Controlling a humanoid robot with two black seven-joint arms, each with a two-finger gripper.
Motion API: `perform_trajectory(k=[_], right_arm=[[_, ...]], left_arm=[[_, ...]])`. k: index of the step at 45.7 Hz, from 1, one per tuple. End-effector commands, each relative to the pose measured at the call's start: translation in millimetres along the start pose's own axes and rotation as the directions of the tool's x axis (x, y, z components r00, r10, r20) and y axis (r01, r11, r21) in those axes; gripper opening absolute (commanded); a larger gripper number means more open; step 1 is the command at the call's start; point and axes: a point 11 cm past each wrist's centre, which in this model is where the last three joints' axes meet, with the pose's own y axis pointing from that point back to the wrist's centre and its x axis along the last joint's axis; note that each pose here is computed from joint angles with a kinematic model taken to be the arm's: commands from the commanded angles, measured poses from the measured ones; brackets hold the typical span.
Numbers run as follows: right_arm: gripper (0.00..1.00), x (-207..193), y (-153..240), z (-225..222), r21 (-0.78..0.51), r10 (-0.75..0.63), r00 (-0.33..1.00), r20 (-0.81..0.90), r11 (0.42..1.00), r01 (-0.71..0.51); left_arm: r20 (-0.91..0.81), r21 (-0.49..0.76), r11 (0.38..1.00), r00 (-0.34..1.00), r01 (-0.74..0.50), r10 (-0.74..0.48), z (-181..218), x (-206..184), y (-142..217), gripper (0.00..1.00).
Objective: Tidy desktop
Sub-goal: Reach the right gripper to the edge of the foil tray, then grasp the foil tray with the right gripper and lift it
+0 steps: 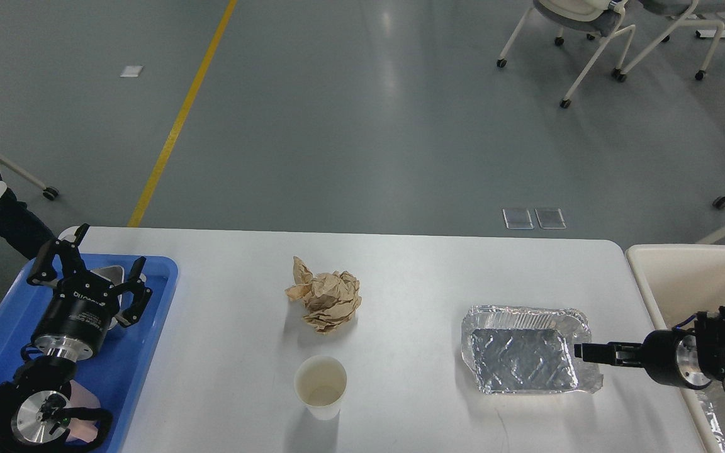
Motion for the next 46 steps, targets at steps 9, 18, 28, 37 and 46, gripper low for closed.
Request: perform_trajectory(k=[9, 18, 28, 37, 46], right_arm=[[1.0, -13.7, -14.3, 14.3, -0.05, 0.005, 1.0, 0.004, 0.999, -0.005], [0.93, -23.3, -25.4, 5.9, -0.033, -0.004, 1.0, -0.006, 0.999, 0.004], [0.42, -33.7, -37.9, 6.0, -0.038, -0.027, 1.0, -0.001, 0.999, 0.027], [0.0, -26.6, -38.5, -2.9, 0.012, -0.019, 1.0, -0.014, 1.0, 0.019], [0.0, -21.8, -33.0, -16.4, 0.088, -0.016, 0.999, -0.029, 0.996, 0.018]], left_arm=[[-0.002, 0.004, 1.0, 1.0, -0.003, 0.003, -1.9, 0.3, 0.6, 0.97], [-0.002, 0.007, 1.0, 1.0, -0.008, 0.008, -3.0, 2.1, 2.1, 0.97], [-0.002, 0.009, 1.0, 1.0, -0.006, 0.006, -3.2, 2.8, 3.1, 0.97], [0.003, 0.014, 1.0, 1.0, -0.007, 0.007, -4.1, 3.7, 3.2, 0.97], [0.002, 0.019, 1.0, 1.0, -0.022, 0.022, -6.5, 8.1, 4.1, 0.97]])
